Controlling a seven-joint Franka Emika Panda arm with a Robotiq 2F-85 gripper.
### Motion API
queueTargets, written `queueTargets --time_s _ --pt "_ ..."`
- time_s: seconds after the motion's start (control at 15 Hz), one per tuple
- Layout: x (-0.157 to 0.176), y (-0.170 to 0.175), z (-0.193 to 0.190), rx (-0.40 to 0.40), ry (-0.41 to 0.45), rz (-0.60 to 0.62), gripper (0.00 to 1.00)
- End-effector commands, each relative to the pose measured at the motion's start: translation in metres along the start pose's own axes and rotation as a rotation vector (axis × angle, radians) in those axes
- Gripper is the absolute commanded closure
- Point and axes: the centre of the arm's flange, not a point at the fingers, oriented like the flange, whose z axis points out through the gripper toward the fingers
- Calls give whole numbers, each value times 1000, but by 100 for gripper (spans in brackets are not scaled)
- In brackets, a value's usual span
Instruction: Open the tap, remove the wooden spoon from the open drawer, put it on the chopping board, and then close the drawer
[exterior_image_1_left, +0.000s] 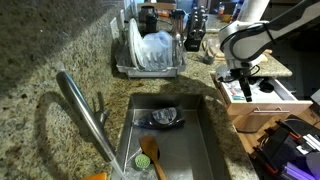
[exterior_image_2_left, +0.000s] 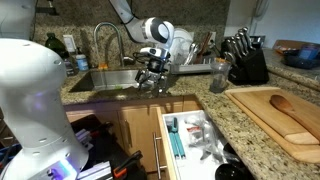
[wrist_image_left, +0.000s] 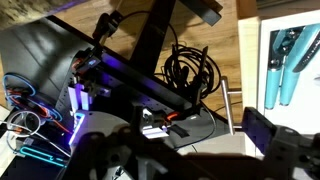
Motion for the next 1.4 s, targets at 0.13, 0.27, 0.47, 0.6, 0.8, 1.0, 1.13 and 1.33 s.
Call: queueTargets --time_s 0.13,0.27,0.47,0.6,0.8,1.0,1.13,1.33 --pt "36 13 35 -95 43 228 0" --pt "45 9 58 -185 43 313 0" --pt "43 -47 63 -246 5 331 0" --pt "35 -29 78 -263 21 355 0" --pt "26 -22 83 -253 39 363 0" --pt "21 -10 102 -299 85 502 0" --pt "26 -5 119 -329 89 602 0" --pt "35 -2 134 -294 80 754 0"
